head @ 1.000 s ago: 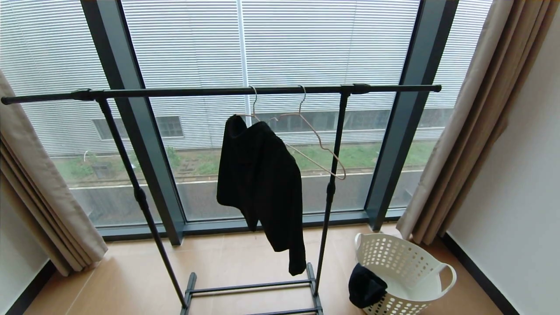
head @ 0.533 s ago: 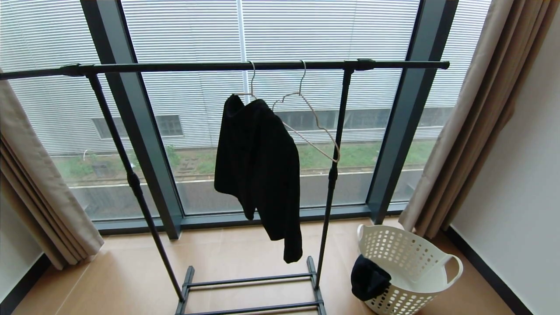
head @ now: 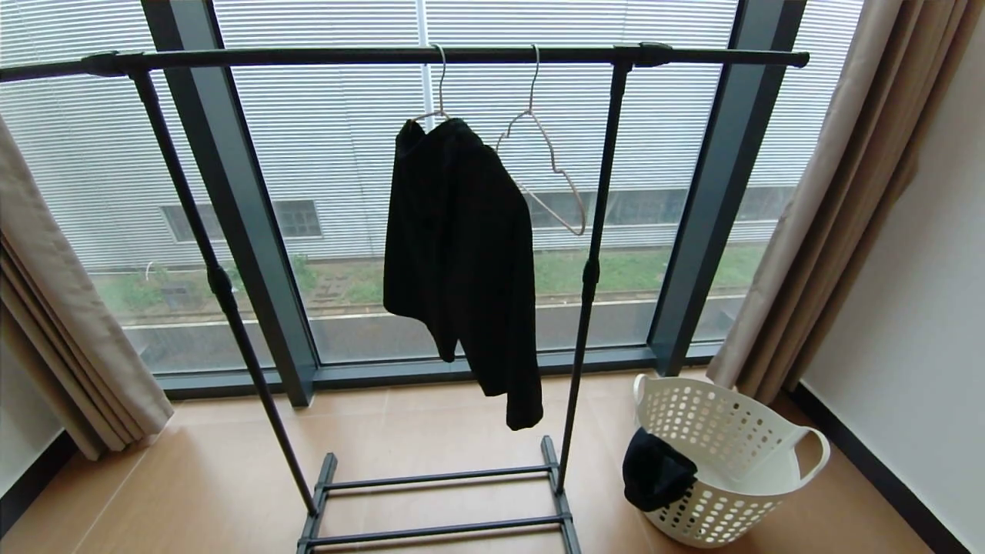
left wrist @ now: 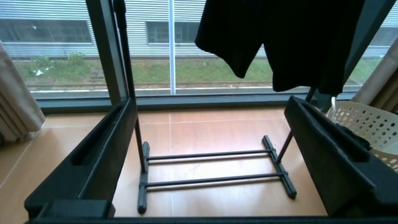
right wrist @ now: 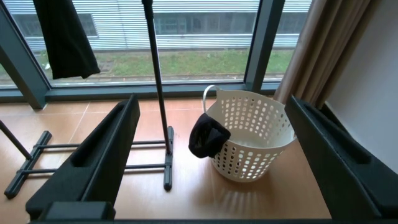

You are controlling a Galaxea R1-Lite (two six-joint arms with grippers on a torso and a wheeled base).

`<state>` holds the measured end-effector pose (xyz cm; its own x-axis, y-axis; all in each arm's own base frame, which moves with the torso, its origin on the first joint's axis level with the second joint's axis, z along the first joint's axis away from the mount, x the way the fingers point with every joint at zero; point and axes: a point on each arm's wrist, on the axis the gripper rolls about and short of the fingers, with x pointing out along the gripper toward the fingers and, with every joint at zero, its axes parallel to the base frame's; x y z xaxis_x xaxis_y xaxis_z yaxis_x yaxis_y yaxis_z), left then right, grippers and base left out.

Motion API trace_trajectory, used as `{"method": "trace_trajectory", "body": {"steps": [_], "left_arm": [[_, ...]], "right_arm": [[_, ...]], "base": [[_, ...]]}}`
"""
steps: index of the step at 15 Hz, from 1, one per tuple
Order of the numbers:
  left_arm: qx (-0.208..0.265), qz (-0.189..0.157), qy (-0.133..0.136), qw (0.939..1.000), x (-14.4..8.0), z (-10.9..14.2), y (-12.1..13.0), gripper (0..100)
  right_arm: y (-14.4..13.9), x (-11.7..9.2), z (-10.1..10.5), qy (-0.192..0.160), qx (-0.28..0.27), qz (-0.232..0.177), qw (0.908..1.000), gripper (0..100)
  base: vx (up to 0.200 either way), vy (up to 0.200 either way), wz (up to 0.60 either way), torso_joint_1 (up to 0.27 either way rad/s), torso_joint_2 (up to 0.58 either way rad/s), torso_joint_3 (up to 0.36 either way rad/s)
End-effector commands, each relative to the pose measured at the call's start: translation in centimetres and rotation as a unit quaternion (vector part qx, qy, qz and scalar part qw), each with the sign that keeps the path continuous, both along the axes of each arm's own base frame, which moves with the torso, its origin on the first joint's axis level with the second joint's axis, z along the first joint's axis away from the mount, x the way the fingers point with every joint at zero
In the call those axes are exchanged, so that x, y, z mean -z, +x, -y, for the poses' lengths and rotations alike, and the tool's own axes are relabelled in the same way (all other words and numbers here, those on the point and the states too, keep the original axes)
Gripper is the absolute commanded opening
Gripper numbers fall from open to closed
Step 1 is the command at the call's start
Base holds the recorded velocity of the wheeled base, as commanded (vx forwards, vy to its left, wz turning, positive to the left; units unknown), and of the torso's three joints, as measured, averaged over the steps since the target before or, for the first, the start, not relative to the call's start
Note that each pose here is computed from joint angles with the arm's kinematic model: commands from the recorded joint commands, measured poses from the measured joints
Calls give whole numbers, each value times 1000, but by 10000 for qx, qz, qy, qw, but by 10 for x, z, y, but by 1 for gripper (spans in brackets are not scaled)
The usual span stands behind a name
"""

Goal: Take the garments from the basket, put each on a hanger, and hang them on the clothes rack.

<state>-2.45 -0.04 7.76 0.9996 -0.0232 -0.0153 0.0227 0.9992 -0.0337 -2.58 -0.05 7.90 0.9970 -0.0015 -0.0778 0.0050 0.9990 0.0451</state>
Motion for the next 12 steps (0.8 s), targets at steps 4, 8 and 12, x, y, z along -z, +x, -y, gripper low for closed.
{"method": "trace_trajectory", "body": {"steps": [4,8,12], "left_arm": [[-1,-8,-25,10000,0,0,0,100],[-1,-8,-25,10000,0,0,0,100],[-1,-8,-25,10000,0,0,0,100]], "right_arm": [[0,0,0,-2,8,-9,10000,100],[0,0,0,-2,8,-9,10000,100],[0,0,0,-1,0,-17,10000,100]], "base": [[0,0,0,-145,475,333],[0,0,0,-102,469,350],[0,0,0,-58,436,376]]}}
